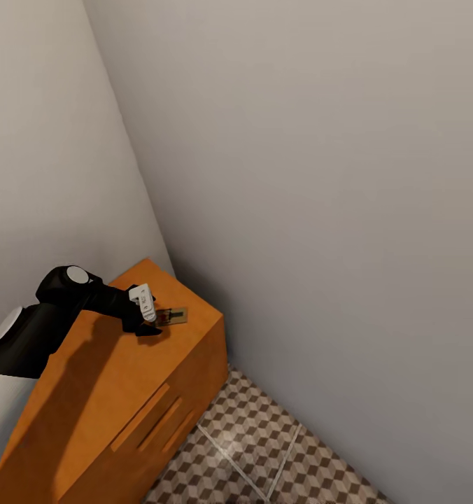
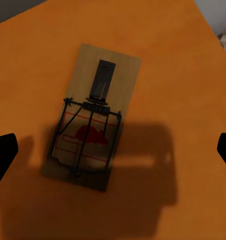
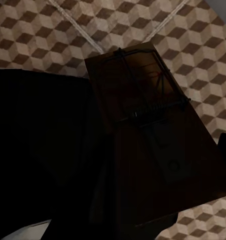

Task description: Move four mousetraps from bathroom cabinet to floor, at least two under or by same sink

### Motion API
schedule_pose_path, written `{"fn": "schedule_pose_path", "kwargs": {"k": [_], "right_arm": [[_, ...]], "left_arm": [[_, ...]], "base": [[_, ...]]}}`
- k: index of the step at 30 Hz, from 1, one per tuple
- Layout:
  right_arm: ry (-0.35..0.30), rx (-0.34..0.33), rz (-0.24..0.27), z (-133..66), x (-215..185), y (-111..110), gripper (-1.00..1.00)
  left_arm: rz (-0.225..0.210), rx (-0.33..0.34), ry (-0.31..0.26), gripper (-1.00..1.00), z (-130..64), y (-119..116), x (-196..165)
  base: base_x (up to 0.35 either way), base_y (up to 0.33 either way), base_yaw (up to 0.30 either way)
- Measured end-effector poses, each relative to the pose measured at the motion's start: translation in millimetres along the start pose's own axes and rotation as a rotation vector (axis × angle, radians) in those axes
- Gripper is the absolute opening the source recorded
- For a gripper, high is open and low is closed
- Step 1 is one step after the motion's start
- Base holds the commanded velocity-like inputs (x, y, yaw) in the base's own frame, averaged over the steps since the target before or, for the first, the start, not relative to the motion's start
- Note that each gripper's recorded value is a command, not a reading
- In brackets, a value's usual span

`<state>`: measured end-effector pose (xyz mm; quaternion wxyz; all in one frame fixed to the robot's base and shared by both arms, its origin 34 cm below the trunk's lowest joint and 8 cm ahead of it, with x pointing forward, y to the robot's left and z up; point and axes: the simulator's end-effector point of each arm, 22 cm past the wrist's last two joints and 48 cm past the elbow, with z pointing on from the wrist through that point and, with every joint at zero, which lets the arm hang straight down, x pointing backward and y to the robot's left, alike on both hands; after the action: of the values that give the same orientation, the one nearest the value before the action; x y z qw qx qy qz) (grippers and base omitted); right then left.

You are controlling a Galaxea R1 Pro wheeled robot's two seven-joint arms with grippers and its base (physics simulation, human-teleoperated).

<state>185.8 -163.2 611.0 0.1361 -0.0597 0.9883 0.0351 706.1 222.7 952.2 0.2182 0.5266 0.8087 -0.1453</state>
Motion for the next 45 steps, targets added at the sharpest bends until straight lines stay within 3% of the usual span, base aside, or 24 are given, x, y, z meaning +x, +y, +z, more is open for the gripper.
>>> {"fn": "schedule_pose_path", "kwargs": {"k": [45], "right_arm": [[0.005,-0.001,0.000,-0.2,2.1,0.3,-1.00]], "left_arm": [[-0.003,0.007,0.003,1.00,3.4,-0.9,2.4]], "base": [[0.000,0.001,0.000]]}}
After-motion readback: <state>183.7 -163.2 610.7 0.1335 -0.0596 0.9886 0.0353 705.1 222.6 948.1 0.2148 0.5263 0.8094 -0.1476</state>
